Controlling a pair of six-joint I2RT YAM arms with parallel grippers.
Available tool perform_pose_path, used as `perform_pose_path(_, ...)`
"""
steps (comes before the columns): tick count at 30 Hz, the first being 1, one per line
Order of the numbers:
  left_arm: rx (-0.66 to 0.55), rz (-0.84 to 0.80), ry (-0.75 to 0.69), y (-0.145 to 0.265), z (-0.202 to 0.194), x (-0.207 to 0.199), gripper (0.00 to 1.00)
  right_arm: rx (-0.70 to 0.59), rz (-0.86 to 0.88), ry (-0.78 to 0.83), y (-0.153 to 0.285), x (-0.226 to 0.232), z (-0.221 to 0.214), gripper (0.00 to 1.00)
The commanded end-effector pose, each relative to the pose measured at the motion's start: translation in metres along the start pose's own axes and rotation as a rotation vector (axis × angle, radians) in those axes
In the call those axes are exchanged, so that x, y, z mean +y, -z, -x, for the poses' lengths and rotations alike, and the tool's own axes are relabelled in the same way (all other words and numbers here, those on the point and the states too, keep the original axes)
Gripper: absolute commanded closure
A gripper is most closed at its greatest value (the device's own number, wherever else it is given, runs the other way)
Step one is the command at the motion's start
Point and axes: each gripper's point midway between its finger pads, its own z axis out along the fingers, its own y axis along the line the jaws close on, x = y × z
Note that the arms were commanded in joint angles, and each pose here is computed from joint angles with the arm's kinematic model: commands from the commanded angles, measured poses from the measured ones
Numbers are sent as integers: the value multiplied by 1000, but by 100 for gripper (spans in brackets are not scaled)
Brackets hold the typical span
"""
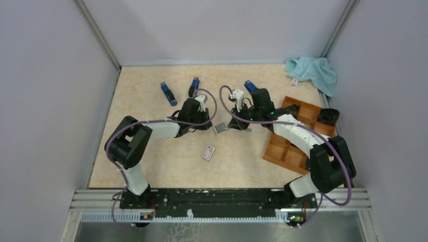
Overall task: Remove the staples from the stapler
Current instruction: Place the staple in the staple box.
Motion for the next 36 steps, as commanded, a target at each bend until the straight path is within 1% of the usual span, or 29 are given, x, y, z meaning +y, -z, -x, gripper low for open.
perform_pose_path(1,21,-33,-20,-5,1,-4,70,-74,-30,95,-7,-4,29,90)
perform_pose_path(10,48,-88,-12,-11,-6,-10,71,-98,-79,97,-18,-16,30,90)
perform_pose_path(22,82,-171,5,-4,-21,-22,72,-61,-127,119,-37,-24,14,90)
perform_pose_path(25,76,-156,14,-2,-23,-18,72,-42,-131,139,-42,-25,9,90)
perform_pose_path(29,-51,-71,45,15,-6,1,71,-31,-145,177,-47,-25,7,90)
perform_pose_path(32,-189,-32,59,44,17,9,69,-30,-154,199,-50,-24,7,90)
perform_pose_path(34,-268,-41,52,64,26,9,68,-29,-158,210,-52,-23,7,90)
perform_pose_path(36,-337,-63,43,84,32,5,64,-26,-154,219,-56,-20,6,90)
